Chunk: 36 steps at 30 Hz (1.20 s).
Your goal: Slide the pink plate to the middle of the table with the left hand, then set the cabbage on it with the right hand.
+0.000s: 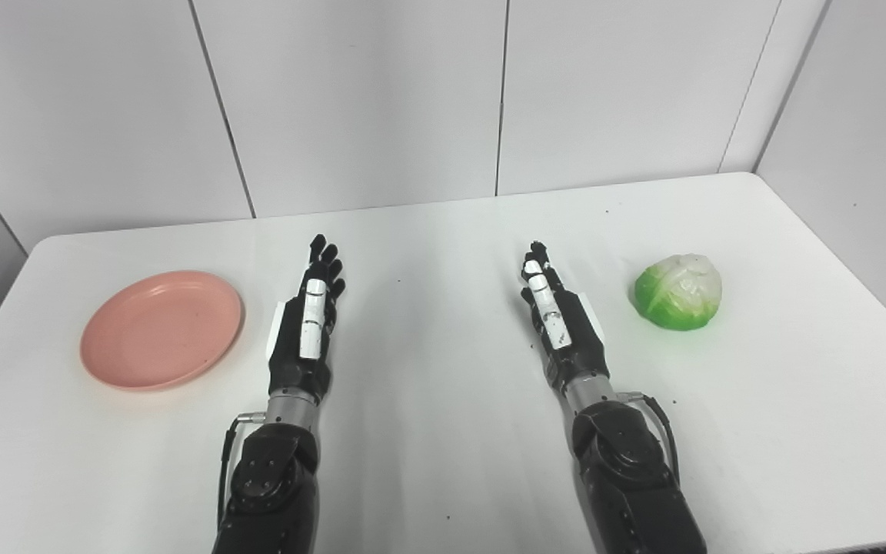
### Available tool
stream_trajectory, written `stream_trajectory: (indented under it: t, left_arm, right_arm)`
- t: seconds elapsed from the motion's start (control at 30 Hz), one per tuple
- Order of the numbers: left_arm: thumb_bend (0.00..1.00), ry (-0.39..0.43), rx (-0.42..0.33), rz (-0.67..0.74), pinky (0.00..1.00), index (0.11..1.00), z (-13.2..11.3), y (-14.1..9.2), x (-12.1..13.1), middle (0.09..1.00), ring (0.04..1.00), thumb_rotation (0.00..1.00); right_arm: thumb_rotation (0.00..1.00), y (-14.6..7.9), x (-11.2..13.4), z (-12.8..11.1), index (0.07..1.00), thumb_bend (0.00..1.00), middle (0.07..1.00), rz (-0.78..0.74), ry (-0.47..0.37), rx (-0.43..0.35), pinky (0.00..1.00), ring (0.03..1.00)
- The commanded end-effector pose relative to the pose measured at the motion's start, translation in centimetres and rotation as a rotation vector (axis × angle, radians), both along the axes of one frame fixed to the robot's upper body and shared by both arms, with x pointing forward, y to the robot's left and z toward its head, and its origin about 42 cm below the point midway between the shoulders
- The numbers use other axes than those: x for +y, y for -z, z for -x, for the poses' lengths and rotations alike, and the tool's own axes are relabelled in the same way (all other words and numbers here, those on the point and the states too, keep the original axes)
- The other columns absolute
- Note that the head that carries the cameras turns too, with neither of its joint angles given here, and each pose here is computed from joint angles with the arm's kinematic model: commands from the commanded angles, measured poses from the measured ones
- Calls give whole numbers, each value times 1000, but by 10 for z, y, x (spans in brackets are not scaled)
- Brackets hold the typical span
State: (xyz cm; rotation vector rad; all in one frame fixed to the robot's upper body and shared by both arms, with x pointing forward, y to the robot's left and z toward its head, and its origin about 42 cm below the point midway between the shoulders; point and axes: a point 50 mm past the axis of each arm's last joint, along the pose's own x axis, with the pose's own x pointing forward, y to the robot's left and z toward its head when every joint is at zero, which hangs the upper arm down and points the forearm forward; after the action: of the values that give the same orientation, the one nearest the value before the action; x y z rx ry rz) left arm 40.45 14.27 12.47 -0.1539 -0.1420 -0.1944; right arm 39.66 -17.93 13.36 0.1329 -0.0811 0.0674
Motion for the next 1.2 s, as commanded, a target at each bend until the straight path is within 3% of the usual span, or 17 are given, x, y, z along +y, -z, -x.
stream_trajectory:
  t: [0.0,0.17,0.33,0.37,0.4,0.53,0.6,0.7,0.93,1.03,1.17]
  left_arm:
    - [718,12,-24,12,979,1000,-2,-9,-2,1000,1000,1000]
    - [674,16,-36,12,1000,1000,-3,-11,-4,1000,1000,1000]
    - [711,-4,-10,22,1000,1000,-2,-13,-8,1000,1000,1000]
    - [701,-2,-20,40,965,1000,0,-11,-9,1000,1000,1000]
    - [711,0,-23,55,842,1000,1,-10,-9,1000,1000,1000]
    - [734,-8,-9,78,823,1000,1,-11,-11,1000,1000,1000]
    - [685,-13,-15,43,888,1000,1,-13,-10,1000,1000,1000]
    - [702,-11,-29,34,977,1000,1,-10,-9,1000,1000,1000]
    - [743,-3,4,-8,1000,1000,0,-17,-8,1000,1000,1000]
    - [757,10,-5,14,1000,1000,-1,-27,-9,1000,1000,1000]
    - [758,35,-61,30,1000,1000,-6,-68,-4,1000,1000,1000]
  right_arm:
    - [869,-26,5,-10,1000,638,1000,-11,-16,-102,1000,1000]
    - [862,-27,4,-8,1000,639,1000,-10,-13,-108,1000,1000]
    - [861,-27,3,-7,1000,636,1000,-6,-3,-108,1000,1000]
    - [863,-27,3,-6,1000,632,1000,-9,-2,-109,1000,1000]
    - [863,-27,3,-6,1000,628,1000,-11,-2,-110,1000,1000]
    - [873,-27,2,-5,1000,636,1000,3,-2,-113,1000,1000]
    - [874,-28,1,-5,1000,645,1000,4,-4,-115,1000,1000]
    - [880,-28,1,-5,1000,630,1000,2,-7,-112,1000,1000]
    - [876,-28,1,-5,1000,630,1000,7,-7,-110,1000,1000]
    - [875,-26,-1,-5,1000,638,1000,10,-6,-112,1000,1000]
    - [856,-22,-7,-6,1000,691,1000,4,-5,-98,1000,1000]
